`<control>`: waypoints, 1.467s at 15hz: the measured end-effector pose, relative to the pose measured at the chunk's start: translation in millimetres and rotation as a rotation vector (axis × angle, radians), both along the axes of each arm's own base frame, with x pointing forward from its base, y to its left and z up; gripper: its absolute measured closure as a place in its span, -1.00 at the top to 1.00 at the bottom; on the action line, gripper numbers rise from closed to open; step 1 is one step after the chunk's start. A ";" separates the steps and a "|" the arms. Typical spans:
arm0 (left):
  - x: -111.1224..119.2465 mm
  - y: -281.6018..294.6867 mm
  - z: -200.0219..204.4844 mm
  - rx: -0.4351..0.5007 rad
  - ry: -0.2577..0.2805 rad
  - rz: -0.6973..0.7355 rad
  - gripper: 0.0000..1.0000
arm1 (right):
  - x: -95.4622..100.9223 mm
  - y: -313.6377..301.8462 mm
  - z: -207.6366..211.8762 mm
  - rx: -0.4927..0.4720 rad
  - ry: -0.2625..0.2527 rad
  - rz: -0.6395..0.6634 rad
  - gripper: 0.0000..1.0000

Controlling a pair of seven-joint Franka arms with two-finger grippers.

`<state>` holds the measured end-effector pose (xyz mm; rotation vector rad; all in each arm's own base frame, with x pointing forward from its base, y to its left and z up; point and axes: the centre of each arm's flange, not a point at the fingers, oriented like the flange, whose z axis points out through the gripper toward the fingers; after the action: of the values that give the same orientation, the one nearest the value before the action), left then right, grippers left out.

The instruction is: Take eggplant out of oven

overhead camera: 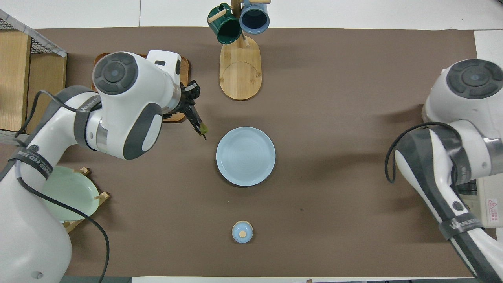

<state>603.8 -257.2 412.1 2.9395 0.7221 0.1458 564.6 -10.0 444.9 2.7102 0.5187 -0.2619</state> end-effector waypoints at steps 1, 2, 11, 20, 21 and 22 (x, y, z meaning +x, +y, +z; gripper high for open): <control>10.1 22.1 -2.3 0.011 -0.004 -0.049 -0.22 | 1.5 -11.5 7.2 0.001 -0.004 -0.014 -0.98; 19.4 45.2 -6.6 0.023 -0.005 -0.097 -0.22 | 1.7 -19.1 12.0 0.002 -0.006 -0.023 -0.98; 95.9 127.7 -77.4 0.108 -0.010 -0.312 -0.22 | -25.5 -27.6 121.3 0.194 -0.059 -0.113 -0.98; 103.7 129.3 -84.7 0.121 -0.060 -0.408 -0.09 | -8.2 13.4 -6.1 0.218 -0.086 -0.125 -0.98; 104.4 130.4 -83.4 0.123 -0.062 -0.413 0.09 | -9.7 9.3 -9.2 0.187 -0.078 -0.113 -0.98; 105.0 132.0 -81.8 0.124 -0.060 -0.414 0.29 | -11.1 5.5 -10.0 0.162 -0.073 -0.104 -0.98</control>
<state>708.8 -125.2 330.4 3.1070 0.0905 0.2454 553.5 -4.5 434.9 2.8960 0.3941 -0.1529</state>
